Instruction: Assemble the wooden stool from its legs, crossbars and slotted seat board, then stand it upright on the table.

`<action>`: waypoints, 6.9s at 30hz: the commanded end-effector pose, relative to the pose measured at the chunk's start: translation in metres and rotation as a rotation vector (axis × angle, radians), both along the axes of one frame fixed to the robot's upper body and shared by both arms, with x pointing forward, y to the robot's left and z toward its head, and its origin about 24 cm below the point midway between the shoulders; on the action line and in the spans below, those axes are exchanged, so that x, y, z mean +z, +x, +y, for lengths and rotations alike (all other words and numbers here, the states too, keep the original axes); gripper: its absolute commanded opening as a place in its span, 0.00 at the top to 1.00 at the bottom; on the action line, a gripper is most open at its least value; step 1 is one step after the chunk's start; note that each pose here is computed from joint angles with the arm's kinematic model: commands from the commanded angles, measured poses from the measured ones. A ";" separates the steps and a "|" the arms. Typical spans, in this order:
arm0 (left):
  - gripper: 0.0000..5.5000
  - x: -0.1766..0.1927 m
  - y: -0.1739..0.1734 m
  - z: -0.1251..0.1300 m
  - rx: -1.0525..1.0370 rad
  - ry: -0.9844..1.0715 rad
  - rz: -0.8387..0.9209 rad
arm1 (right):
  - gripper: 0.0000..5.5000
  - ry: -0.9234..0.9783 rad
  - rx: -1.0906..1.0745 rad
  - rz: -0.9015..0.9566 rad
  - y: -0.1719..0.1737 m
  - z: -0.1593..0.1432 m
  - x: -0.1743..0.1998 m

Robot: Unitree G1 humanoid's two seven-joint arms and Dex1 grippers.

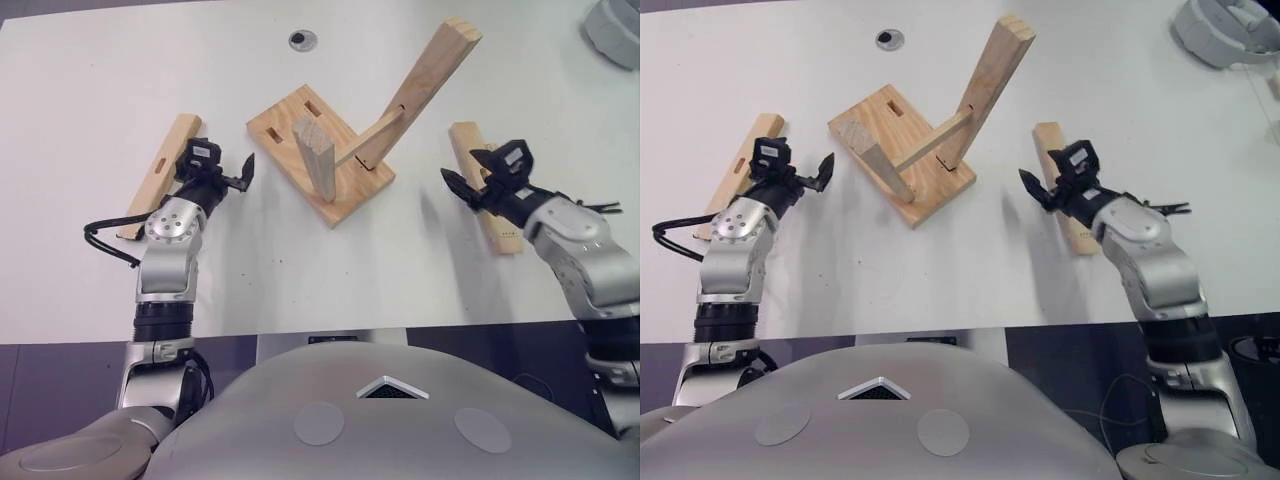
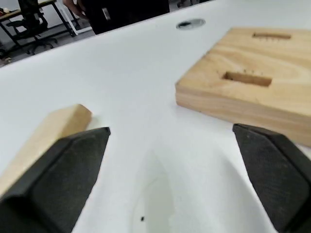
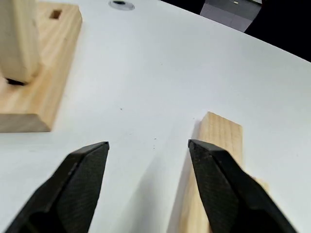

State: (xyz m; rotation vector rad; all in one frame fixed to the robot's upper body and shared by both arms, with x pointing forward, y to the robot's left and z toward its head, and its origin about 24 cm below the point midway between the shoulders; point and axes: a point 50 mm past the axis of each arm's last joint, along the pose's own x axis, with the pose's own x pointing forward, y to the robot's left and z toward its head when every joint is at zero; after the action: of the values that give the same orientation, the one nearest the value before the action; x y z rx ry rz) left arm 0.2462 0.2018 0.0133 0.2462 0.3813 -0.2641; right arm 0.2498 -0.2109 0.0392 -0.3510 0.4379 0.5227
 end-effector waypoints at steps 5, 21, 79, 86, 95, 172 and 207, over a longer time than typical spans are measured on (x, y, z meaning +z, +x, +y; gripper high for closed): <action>0.15 -0.003 0.030 -0.038 -0.249 -0.004 0.150 | 0.44 -0.133 0.301 0.106 0.024 0.031 -0.057; 0.15 0.155 0.052 0.028 0.004 -0.019 -0.501 | 0.44 0.292 -0.053 -0.412 0.009 -0.001 0.064; 0.15 0.150 -0.035 -0.062 0.155 -0.319 -0.297 | 0.44 0.234 -0.312 -0.424 -0.042 0.041 0.126; 0.15 0.048 0.000 -0.021 0.017 -0.244 0.011 | 0.44 -0.059 -0.047 -0.037 -0.029 0.025 0.025; 0.15 -0.005 0.041 -0.053 -0.461 -0.362 0.177 | 0.44 -0.103 0.550 0.150 -0.046 0.067 0.014; 0.15 0.038 -0.017 -0.001 0.117 -0.115 -0.273 | 0.44 0.022 -0.342 0.057 -0.050 -0.110 0.020; 0.15 0.097 -0.008 -0.034 0.024 -0.263 -0.365 | 0.92 0.185 -0.356 -0.061 -0.013 -0.070 0.039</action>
State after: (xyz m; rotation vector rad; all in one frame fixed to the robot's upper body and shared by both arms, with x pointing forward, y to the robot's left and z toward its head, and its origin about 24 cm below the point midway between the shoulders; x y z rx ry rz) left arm 0.2353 0.1733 0.0907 0.0631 0.0519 -0.2136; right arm 0.2186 -0.2835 0.0460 -0.0958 0.5706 0.1923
